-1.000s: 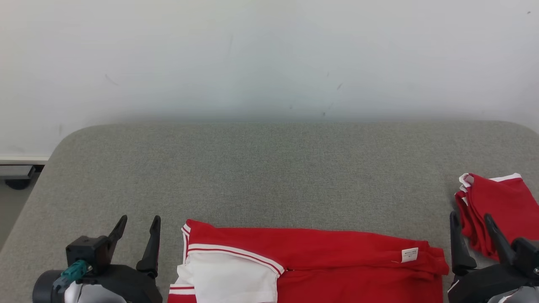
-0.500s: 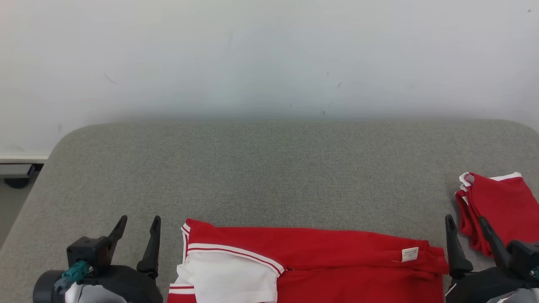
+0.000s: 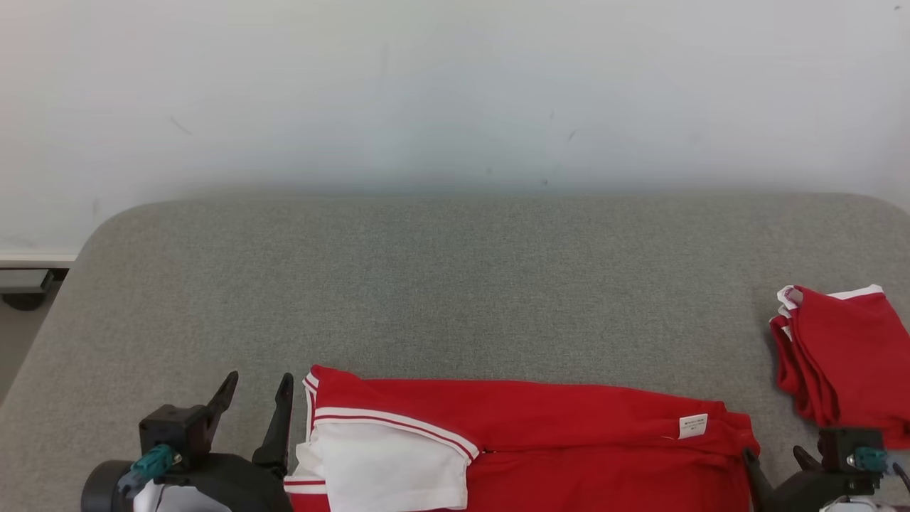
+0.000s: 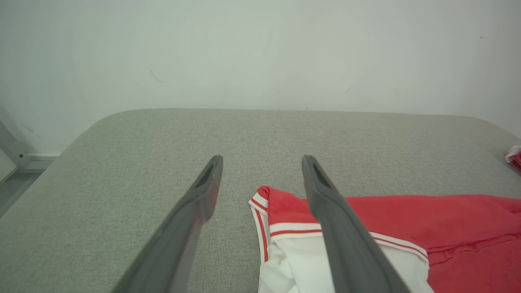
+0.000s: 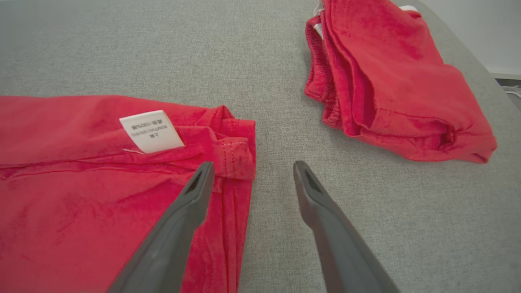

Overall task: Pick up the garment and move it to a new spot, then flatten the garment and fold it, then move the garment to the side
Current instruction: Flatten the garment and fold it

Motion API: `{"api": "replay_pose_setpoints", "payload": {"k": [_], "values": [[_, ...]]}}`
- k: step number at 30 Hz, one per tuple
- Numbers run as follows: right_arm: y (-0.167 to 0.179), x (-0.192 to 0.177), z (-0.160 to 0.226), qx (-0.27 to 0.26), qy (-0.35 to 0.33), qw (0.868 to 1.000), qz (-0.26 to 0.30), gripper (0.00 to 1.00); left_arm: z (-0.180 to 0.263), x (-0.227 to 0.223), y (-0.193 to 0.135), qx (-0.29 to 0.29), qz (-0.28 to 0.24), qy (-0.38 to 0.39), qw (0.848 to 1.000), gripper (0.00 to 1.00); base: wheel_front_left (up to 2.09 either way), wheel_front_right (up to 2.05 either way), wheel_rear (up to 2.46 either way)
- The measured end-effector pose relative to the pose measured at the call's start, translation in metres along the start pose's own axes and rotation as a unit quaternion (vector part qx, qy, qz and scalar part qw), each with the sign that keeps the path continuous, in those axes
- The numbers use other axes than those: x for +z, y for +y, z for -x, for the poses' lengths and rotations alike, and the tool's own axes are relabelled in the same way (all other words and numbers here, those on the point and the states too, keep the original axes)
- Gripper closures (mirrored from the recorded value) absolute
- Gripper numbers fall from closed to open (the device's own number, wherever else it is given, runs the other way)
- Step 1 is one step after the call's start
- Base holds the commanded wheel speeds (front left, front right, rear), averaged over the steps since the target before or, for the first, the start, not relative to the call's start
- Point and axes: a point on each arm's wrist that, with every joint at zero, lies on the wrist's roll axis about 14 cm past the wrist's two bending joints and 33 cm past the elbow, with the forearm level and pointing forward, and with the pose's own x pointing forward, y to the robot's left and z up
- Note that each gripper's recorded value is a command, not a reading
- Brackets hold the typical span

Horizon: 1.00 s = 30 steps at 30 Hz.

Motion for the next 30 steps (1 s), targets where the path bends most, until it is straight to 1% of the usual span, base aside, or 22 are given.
{"api": "replay_pose_setpoints", "payload": {"k": [9,16,22,26,30], "values": [[0.011,-0.001,-0.021,0.016,0.053,0.998,0.019,0.0,-0.005,-0.004,0.0,0.001,0.005,0.007,1.0,0.0,0.0,0.0,0.0],[0.017,-0.024,-0.027,0.022,0.108,0.993,0.035,0.0,-0.003,-0.011,-0.002,-0.003,0.01,0.016,1.0,0.0,0.0,0.0,0.0],[0.024,-0.03,-0.032,0.028,0.126,0.991,0.044,0.0,-0.001,-0.018,0.001,0.004,0.013,0.025,1.0,0.0,0.0,0.0,0.0],[0.021,-0.04,-0.032,0.023,0.147,0.988,0.043,0.0,0.0,-0.019,0.002,0.005,0.014,0.027,1.0,0.0,0.0,0.0,0.0],[0.02,-0.043,-0.033,0.018,0.153,0.987,0.042,0.0,0.0,-0.02,0.004,0.007,0.014,0.026,1.0,0.0,0.0,0.0,0.0]]}}
